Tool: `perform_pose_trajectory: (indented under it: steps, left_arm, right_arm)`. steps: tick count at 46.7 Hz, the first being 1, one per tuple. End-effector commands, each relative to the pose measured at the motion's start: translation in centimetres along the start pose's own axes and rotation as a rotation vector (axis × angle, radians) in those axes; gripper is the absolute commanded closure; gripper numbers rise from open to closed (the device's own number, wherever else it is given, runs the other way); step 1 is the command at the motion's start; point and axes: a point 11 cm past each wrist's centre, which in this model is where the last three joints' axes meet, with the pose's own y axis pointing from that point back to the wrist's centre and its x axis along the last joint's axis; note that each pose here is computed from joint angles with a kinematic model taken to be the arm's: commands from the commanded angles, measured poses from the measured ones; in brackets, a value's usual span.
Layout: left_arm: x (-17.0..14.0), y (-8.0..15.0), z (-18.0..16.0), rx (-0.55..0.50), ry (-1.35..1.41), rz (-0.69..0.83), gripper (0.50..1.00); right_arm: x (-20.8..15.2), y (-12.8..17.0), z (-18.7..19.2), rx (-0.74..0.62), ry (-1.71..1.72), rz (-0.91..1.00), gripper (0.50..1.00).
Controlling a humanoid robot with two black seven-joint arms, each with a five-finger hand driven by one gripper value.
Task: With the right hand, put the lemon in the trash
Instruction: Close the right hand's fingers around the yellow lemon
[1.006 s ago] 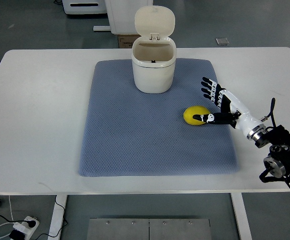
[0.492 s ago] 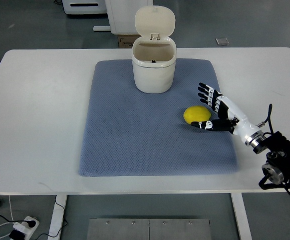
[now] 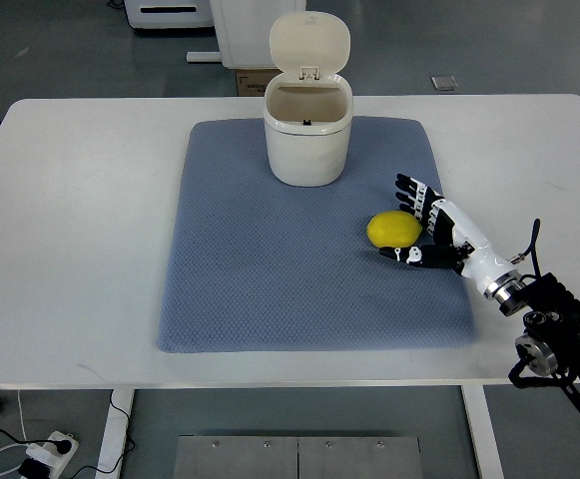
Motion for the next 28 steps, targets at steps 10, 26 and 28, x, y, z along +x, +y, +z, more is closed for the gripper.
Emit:
perform_pose_trajectory:
  steps: [10, 26, 28]
  left_arm:
    - [0.0, 0.0, 0.0, 0.0, 0.0, 0.0, 0.5]
    - [0.0, 0.0, 0.0, 0.0, 0.0, 0.0, 0.5]
    - [0.0, 0.0, 0.0, 0.0, 0.0, 0.0, 0.5]
  right_arm:
    - [-0.1, 0.1, 0.4, -0.008, -0.002, 0.002, 0.555]
    - [-1.1, 0.7, 1.9, -0.061, 0.021, -0.04, 0.712]
    - [-1.1, 0.7, 1.9, -0.061, 0.021, -0.04, 0.712]
